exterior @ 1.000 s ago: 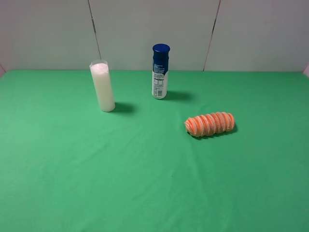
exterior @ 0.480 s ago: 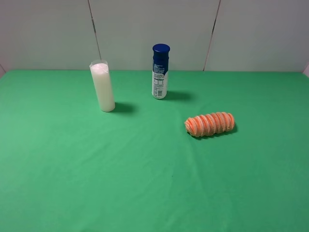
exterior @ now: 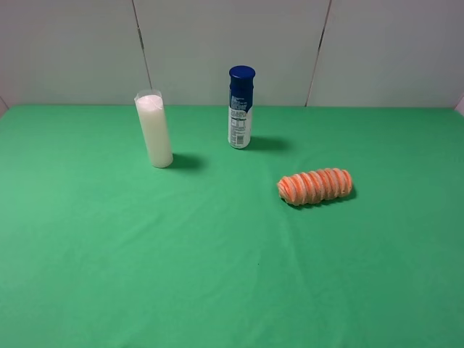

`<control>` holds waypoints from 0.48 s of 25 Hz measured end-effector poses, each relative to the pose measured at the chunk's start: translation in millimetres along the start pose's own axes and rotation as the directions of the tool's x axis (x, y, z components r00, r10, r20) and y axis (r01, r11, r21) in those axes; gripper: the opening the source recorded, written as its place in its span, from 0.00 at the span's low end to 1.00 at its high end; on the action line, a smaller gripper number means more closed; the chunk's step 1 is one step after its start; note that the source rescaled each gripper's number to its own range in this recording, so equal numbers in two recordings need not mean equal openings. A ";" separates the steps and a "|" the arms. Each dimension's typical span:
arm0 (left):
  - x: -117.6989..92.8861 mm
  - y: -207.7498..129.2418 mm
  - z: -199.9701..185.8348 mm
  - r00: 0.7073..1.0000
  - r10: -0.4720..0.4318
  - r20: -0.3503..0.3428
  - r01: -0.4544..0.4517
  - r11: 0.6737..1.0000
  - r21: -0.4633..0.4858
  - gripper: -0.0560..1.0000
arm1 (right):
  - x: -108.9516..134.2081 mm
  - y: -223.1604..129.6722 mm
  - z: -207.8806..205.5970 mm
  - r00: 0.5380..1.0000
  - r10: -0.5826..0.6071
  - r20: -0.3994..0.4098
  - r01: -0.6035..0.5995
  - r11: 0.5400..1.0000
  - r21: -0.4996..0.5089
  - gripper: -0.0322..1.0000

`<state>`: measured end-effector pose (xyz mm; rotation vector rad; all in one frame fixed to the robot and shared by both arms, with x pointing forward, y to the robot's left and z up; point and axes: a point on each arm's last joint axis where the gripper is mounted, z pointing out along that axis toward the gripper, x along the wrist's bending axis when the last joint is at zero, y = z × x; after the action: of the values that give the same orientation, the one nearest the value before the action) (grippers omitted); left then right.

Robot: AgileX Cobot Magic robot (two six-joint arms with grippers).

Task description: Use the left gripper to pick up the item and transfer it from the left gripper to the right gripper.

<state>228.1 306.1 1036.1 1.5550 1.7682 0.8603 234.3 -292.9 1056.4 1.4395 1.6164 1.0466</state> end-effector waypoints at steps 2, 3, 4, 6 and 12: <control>0.0 0.0 0.0 1.000 0.000 0.000 0.000 1.000 0.000 0.98 | 0.0 0.0 0.0 1.000 0.000 0.000 0.000 1.000 0.000 1.00; 0.0 0.0 0.0 1.000 0.000 0.000 0.000 1.000 0.000 0.98 | 0.0 0.0 0.0 1.000 0.000 0.000 0.000 1.000 0.000 1.00; 0.0 0.0 0.0 1.000 0.000 0.000 0.000 1.000 0.000 0.98 | 0.0 0.0 0.0 1.000 0.000 0.000 0.000 1.000 0.000 1.00; 0.0 0.0 0.0 1.000 0.000 0.000 0.000 1.000 0.000 0.98 | 0.0 0.0 0.0 1.000 0.000 0.000 0.000 1.000 0.000 1.00; 0.0 0.0 0.0 1.000 0.000 0.000 0.000 1.000 0.000 0.98 | 0.0 0.0 0.0 1.000 0.000 0.000 0.000 1.000 0.000 1.00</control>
<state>228.1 306.1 1036.1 1.5550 1.7682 0.8603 234.3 -292.9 1056.4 1.4395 1.6164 1.0468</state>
